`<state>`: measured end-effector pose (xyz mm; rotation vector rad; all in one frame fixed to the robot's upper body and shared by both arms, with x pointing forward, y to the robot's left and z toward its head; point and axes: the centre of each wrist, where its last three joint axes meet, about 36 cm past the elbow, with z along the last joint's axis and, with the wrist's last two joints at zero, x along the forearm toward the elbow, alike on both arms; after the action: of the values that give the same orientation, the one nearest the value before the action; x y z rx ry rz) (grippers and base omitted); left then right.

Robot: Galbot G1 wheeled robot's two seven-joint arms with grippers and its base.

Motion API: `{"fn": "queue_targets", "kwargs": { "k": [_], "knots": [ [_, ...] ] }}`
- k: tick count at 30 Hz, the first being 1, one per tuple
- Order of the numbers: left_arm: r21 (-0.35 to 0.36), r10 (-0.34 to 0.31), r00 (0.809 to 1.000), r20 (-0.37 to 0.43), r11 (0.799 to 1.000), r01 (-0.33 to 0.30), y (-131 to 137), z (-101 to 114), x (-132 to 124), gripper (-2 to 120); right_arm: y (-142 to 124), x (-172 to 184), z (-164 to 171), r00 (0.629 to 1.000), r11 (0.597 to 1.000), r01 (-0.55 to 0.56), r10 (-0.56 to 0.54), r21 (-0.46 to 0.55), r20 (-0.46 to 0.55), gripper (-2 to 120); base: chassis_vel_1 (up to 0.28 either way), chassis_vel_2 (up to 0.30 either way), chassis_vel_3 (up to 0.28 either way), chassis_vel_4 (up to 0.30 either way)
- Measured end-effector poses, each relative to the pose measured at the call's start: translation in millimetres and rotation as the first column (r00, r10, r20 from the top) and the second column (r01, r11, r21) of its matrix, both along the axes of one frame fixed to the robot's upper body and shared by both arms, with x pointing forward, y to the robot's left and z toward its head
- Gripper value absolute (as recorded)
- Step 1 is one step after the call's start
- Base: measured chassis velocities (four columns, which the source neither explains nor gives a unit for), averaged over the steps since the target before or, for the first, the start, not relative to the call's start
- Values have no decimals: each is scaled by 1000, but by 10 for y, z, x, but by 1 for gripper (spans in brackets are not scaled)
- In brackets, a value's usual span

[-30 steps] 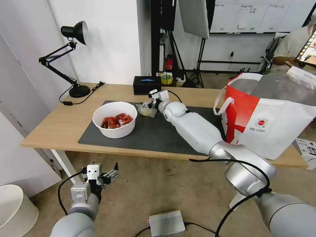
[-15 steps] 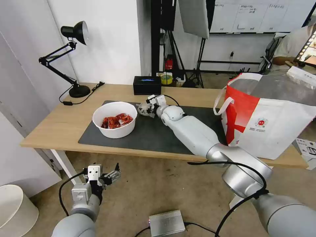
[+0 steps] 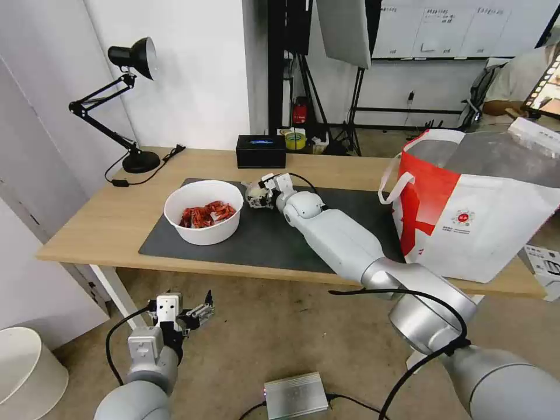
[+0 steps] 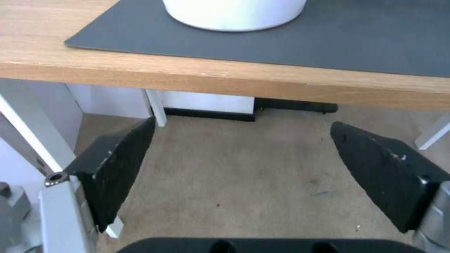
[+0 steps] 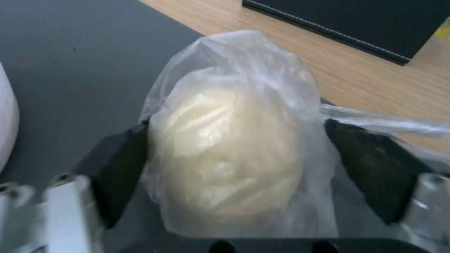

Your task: Pick up the trash from the table and place it into the takeout bag.

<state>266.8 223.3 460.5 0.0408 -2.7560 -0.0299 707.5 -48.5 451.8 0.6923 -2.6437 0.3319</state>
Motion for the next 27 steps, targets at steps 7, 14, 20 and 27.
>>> {"fn": "queue_targets", "kwargs": {
  "k": [7, 14, 20, 27],
  "knots": [
    [2, -1, 1000, 1, 1000, 1, 3, 2, 2, 100, -14, -8, -2, 1000, 1000, 16, -16, -8, -7, 61, 0, 0, 0, 0],
    [1, -1, 1000, 2, 1000, 1, 2, 5, 1, 100, -38, -13, 2, 999, 999, 31, -31, -10, -8, 40, 0, 0, 0, 0],
    [2, -3, 1000, 3, 1000, 3, 2, 12, -1, 100, -85, -42, 74, 999, 998, 53, -53, 15, -7, 18, 0, 0, 0, 0],
    [-1, -6, 1000, 4, 1000, 6, -7, 24, -11, 100, -219, -120, 368, 996, 995, 88, -89, 50, 14, 3, 0, 0, 0, 0]
  ]
}}
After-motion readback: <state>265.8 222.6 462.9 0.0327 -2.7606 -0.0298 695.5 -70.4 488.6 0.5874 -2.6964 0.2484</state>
